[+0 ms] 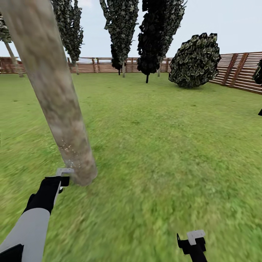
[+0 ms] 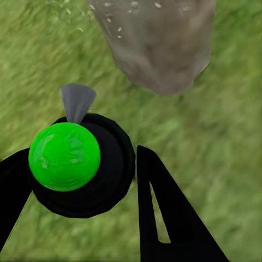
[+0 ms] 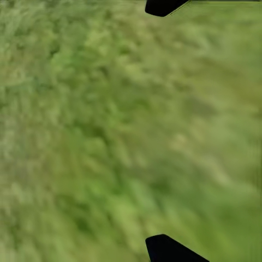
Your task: In the garden, pick up the pesticide atomizer on the floor and spray pesticide onto both trees until each tree trunk is fully covered.
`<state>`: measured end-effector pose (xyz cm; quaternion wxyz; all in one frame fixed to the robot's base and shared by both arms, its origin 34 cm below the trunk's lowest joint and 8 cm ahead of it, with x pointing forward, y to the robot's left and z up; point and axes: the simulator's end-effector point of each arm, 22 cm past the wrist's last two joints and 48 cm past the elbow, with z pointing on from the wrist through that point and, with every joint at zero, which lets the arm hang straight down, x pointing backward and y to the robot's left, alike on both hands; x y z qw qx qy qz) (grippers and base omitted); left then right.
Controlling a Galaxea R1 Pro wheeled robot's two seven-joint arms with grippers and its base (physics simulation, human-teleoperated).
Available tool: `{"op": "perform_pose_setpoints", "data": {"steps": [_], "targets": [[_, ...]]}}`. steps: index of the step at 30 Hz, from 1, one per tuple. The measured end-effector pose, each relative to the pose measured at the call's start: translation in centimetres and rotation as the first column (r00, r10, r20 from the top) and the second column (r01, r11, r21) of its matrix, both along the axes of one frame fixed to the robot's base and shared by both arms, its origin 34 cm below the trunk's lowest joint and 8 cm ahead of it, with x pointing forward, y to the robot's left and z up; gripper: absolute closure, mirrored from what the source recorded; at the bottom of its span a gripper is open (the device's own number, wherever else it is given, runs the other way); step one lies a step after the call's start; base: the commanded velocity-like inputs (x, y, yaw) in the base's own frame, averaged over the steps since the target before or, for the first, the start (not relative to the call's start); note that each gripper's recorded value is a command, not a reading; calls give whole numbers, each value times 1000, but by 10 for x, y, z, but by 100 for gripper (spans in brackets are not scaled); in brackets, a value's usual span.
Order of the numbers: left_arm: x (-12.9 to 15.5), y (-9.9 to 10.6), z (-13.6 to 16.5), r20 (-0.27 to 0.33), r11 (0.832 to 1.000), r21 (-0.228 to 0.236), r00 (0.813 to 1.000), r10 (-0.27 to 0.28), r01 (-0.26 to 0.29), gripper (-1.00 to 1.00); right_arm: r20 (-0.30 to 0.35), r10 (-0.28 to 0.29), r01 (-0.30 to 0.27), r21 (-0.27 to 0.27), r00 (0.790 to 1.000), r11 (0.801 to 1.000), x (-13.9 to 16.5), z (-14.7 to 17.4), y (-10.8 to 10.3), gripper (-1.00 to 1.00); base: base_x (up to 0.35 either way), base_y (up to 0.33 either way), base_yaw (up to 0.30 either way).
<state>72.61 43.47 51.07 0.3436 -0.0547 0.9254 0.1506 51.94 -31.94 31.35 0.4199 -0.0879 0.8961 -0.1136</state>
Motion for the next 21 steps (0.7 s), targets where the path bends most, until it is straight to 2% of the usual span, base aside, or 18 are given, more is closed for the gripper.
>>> {"op": "perform_pose_setpoints", "data": {"steps": [6, 9, 12, 21], "targets": [[1, -3, 0, 4, 1000, -3, 1000, -1, 1, 100, 1, 0, 0, 0, 1000, 1000, 1, 0, 0, -100, 236, -178, 6], [-17, 24, -8, -13, 999, 6, 999, 44, -44, 100, 0, 0, 0, 0, 1000, 1000, 0, 0, 0, -100, 240, -172, 0], [-24, 41, -8, -13, 997, 7, 997, 75, -75, 100, 0, 0, 0, 0, 1000, 1000, 0, 0, 0, -100, 165, -110, 135], [-38, 31, -28, -47, 998, 3, 997, 57, -57, 100, 0, 0, 0, 0, 1000, 1000, 0, 0, 0, -100, 11, -7, 269]]}}
